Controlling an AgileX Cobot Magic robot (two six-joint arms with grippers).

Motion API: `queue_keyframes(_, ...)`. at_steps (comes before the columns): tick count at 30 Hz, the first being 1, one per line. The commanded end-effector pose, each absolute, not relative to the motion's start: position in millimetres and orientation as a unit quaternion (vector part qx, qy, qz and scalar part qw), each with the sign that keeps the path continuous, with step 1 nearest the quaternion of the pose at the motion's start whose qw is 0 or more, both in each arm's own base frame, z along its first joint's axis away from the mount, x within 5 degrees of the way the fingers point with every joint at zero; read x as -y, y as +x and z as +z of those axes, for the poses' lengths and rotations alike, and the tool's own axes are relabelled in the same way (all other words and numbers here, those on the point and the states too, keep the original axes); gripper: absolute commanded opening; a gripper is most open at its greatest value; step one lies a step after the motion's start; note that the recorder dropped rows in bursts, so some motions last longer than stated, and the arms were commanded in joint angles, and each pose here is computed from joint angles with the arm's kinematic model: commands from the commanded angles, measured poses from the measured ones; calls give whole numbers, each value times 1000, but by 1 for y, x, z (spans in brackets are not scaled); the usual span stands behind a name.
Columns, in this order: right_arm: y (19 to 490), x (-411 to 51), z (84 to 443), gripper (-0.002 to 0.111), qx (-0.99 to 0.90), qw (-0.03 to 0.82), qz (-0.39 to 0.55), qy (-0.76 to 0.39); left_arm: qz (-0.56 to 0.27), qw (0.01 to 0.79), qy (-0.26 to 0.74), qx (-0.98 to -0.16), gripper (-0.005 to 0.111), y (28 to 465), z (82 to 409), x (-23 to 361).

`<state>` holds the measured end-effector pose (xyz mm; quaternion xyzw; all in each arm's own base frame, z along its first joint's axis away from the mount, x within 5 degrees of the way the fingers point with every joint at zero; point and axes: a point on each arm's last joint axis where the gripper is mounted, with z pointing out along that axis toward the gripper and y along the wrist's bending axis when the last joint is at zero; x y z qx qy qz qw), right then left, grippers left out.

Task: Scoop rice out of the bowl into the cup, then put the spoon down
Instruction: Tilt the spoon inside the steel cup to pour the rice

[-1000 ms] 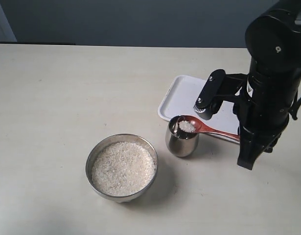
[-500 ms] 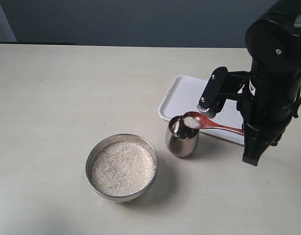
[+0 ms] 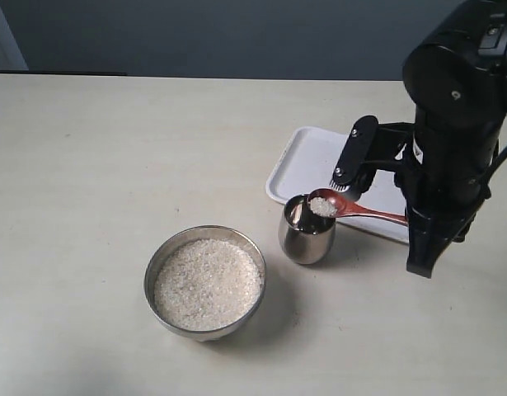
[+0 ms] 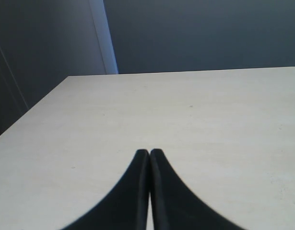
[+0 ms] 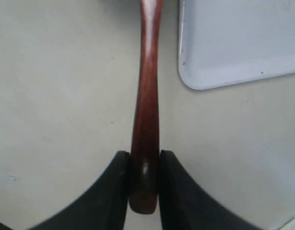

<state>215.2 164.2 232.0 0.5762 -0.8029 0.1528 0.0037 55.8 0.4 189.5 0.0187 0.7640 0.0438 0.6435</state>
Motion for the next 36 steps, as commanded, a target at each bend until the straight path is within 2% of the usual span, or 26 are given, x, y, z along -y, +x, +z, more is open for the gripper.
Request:
queue_keyframes(1,213,-170,232,-1,778,-4,184,601,42,650,17,-759,1,56,191,0)
queue_keyframes(27,205,-196,238,-1,658,-44,325,678,42,650,18,-759,1,55,191,0)
queue_keyframes(36,203,-199,239,-1,647,-49,332,685,42,650,18,-759,1,55,191,0)
